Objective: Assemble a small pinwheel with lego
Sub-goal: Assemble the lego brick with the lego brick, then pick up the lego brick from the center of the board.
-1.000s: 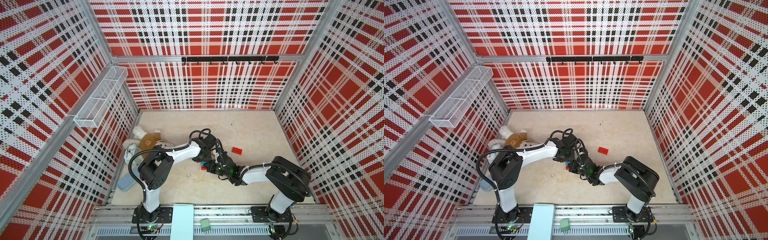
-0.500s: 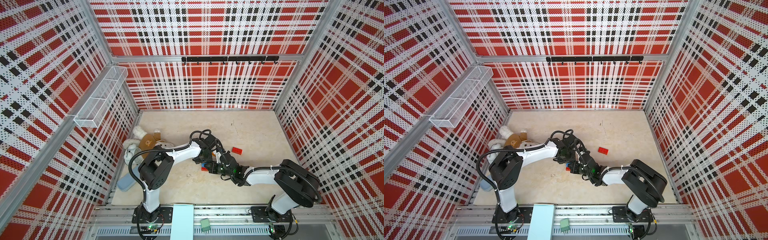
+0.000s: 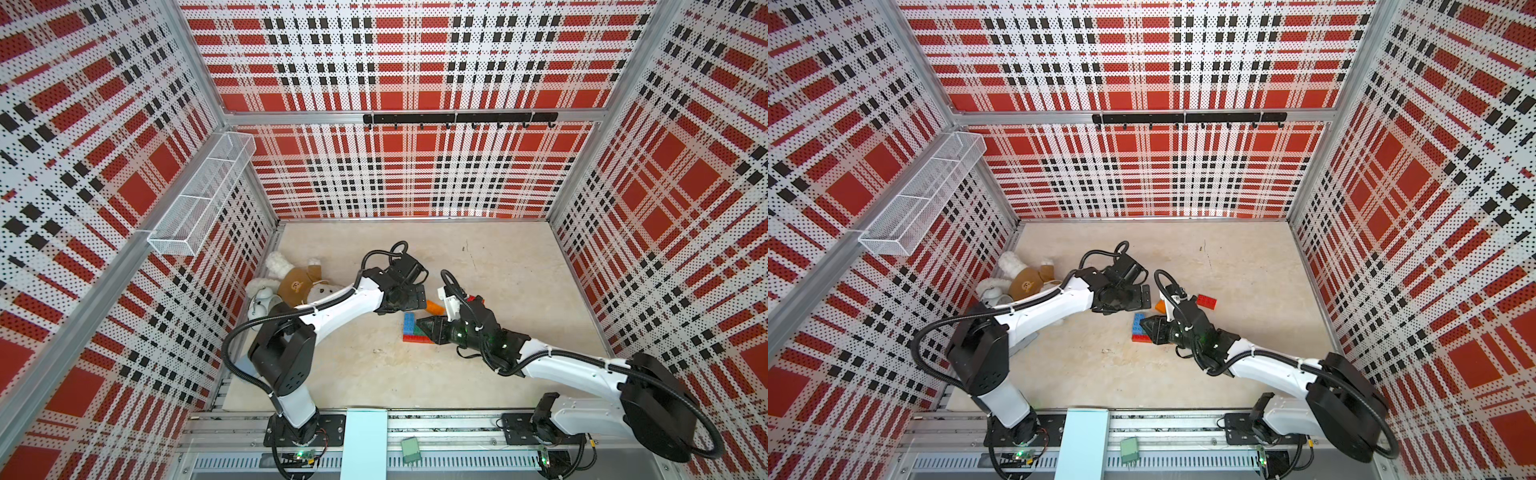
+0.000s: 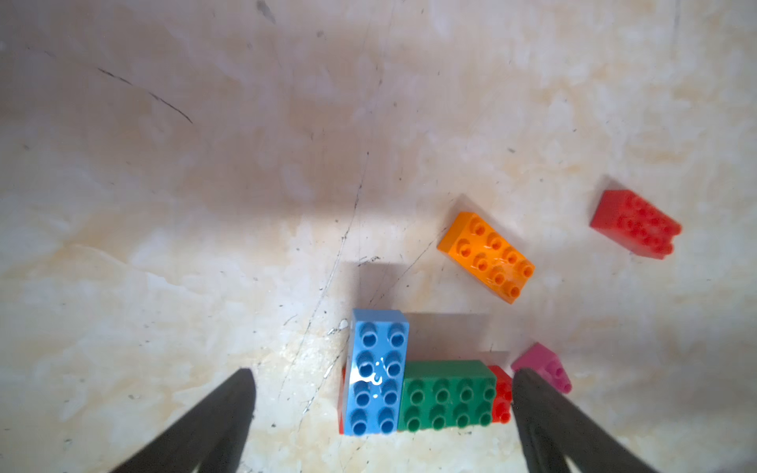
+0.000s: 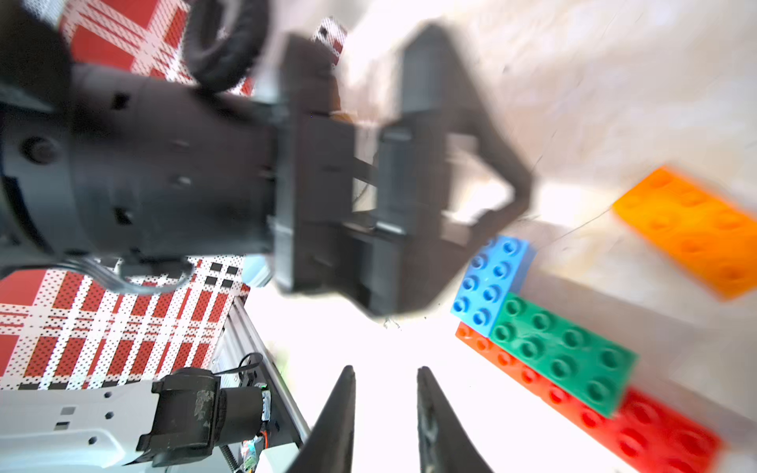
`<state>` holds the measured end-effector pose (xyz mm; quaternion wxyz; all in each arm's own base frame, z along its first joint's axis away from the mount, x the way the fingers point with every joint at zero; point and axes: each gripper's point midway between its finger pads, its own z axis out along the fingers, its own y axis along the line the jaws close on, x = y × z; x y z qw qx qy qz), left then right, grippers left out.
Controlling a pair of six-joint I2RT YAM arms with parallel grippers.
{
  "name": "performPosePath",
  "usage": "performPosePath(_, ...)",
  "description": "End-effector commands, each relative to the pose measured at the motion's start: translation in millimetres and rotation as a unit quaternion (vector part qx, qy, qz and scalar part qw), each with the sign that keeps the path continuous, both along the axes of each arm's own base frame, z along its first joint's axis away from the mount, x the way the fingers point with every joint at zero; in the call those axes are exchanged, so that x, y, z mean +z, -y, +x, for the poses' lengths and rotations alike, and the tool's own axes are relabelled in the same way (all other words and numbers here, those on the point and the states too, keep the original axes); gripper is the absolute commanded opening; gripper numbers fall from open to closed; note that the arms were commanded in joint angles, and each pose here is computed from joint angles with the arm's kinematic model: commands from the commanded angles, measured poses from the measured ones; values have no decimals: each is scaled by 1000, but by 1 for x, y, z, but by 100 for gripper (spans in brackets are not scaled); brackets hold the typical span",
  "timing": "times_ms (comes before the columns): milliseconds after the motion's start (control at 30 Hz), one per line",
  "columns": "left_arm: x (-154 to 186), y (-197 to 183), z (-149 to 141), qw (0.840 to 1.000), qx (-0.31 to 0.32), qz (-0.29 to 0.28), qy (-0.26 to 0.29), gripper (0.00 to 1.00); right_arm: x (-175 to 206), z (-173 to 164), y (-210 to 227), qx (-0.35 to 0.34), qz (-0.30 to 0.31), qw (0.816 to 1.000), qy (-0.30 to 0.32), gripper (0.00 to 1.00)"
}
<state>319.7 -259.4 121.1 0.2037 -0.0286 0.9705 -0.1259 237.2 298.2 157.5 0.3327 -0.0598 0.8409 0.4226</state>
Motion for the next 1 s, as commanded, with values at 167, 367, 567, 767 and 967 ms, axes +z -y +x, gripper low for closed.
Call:
performPosePath(167,11,-7,0,999,-40,17,6,100,-6,34,74,-102,-72,992,-10,63)
performPosePath(367,2,42,-5,998,-54,-26,-23,79,-36,50,134,-201,-92,972,-81,74)
performPosePath(567,-19,85,-5,997,-58,-9,-52,73,-39,51,151,-217,-86,968,-88,85)
performPosePath(767,-40,106,-1,996,-20,-12,-82,73,-33,51,153,-216,-81,970,-73,93)
performPosePath(967,-64,104,0,993,50,-12,-109,74,-28,49,156,-215,-87,971,-64,100)
